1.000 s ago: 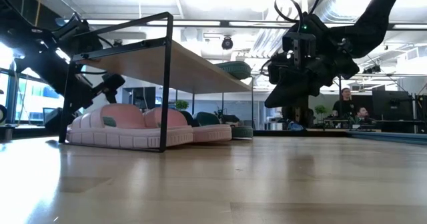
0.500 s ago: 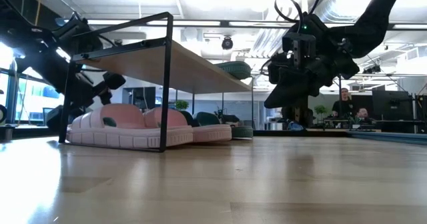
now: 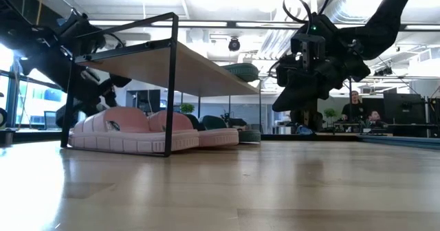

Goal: Pick and place slides into the shelf
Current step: Put the green slide on the shelf

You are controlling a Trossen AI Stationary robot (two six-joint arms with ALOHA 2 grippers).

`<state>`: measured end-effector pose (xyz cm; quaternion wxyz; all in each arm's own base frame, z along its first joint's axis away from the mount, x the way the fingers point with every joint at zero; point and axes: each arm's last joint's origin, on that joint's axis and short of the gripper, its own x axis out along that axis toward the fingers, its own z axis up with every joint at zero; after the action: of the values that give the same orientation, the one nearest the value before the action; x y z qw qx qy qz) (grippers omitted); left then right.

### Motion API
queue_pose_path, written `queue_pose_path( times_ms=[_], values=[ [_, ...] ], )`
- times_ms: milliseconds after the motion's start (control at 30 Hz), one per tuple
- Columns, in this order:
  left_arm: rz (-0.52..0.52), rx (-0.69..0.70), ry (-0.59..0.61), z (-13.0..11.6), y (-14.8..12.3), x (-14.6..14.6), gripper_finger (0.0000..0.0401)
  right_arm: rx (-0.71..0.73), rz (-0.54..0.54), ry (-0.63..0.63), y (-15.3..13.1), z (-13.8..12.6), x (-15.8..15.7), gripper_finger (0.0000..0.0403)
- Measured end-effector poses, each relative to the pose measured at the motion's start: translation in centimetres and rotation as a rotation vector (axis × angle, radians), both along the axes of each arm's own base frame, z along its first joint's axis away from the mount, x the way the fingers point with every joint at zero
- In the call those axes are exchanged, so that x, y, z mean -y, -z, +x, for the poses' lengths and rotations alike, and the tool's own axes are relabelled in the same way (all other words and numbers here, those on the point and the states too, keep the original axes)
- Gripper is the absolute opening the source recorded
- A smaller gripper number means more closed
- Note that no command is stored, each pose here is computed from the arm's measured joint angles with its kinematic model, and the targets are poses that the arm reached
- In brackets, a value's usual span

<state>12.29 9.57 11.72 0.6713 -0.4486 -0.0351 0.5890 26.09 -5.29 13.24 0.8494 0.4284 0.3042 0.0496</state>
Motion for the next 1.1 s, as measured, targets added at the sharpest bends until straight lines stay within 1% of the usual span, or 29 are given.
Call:
queue_pose_path(
  times_ms=[267, 433, 633, 833, 1000, 1100],
  values=[
    [0.116, 0.043, 0.014, 0.4, -1.3, -0.3, 0.0036, 0.0, -0.004, 0.002, 0.0, 0.0, 0.0, 0.0],
    [0.196, 0.075, -0.012, 0.3, -2.3, -0.4, 0.0035, 0.0, -0.004, 0.002, 0.0, 0.0, 0.0, 0.0],
    [0.317, 0.085, -0.045, 0.1, -3.9, -0.4, 0.0035, -0.002, -0.011, 0.011, 0.0, 0.0, 0.0, 0.0],
    [0.474, 0.066, -0.056, -0.2, -5.9, -0.3, 0.0034, -0.004, -0.019, 0.024, 0.0, 0.0, 0.1, 0.0],
    [0.626, -0.014, -0.05, -0.7, -7.6, -0.1, 0.0034, -0.005, -0.025, 0.032, 0.0, 0.0, 0.1, 0.0],
    [0.724, -0.07, -0.014, -0.8, -8.6, 0.1, 0.0034, -0.005, -0.026, 0.034, 0.0, 0.0, 0.1, 0.0]
  ],
)
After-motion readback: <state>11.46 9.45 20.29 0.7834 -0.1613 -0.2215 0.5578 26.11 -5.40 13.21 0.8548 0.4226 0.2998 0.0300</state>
